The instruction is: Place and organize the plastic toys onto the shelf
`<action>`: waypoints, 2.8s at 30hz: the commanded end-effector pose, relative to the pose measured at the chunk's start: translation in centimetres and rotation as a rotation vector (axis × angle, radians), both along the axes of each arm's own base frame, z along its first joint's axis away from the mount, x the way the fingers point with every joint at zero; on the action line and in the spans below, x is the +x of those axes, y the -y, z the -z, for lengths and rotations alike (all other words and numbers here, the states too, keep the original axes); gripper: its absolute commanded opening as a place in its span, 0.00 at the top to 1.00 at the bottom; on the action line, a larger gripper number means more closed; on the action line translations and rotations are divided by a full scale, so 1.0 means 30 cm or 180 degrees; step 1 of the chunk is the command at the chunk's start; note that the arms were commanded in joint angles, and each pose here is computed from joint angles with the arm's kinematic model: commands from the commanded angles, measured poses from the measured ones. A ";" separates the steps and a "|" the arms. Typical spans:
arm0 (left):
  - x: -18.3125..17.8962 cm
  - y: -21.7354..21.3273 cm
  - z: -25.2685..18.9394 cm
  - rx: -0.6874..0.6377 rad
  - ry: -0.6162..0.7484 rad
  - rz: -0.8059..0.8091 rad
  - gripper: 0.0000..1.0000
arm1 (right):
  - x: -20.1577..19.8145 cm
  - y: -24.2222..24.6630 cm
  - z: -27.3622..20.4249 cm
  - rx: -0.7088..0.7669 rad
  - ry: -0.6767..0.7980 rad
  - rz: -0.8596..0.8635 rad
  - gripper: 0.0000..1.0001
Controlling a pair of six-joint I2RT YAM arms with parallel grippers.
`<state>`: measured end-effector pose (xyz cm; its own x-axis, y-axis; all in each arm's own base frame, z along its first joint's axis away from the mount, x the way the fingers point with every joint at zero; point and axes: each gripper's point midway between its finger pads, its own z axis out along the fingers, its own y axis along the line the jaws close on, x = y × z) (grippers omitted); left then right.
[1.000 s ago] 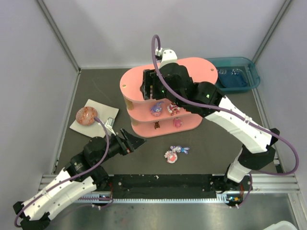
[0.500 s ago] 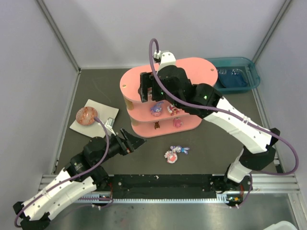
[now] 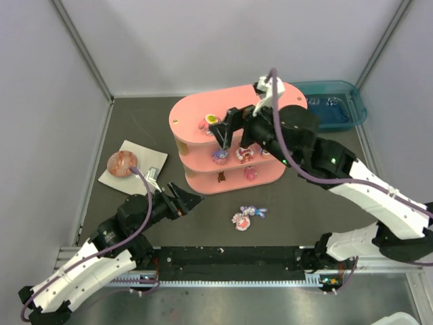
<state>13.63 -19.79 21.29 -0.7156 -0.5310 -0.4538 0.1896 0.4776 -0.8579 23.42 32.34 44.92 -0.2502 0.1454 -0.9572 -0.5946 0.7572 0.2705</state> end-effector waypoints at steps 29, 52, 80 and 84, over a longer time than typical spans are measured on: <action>0.024 0.231 0.308 0.0920 0.0631 0.0937 0.04 | -0.217 0.457 0.558 0.0059 -0.0290 0.0605 0.01; 0.090 0.428 0.481 0.1011 0.0510 0.1221 0.30 | -0.250 0.574 0.595 0.0388 -0.0406 0.0730 0.02; 0.055 0.459 0.529 0.0944 0.0347 0.1437 1.00 | -0.244 0.594 0.611 0.0337 -0.0398 0.0810 0.02; 0.030 0.437 0.515 0.0882 0.0323 0.1442 1.00 | -0.240 0.597 0.609 0.0333 -0.0392 0.0839 0.02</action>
<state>14.87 -33.42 4.89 -0.7926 -0.0085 -0.6097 0.5039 0.5540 -0.6627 16.07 14.81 26.22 -0.3178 0.2943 -0.9013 -0.3537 0.8452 0.4007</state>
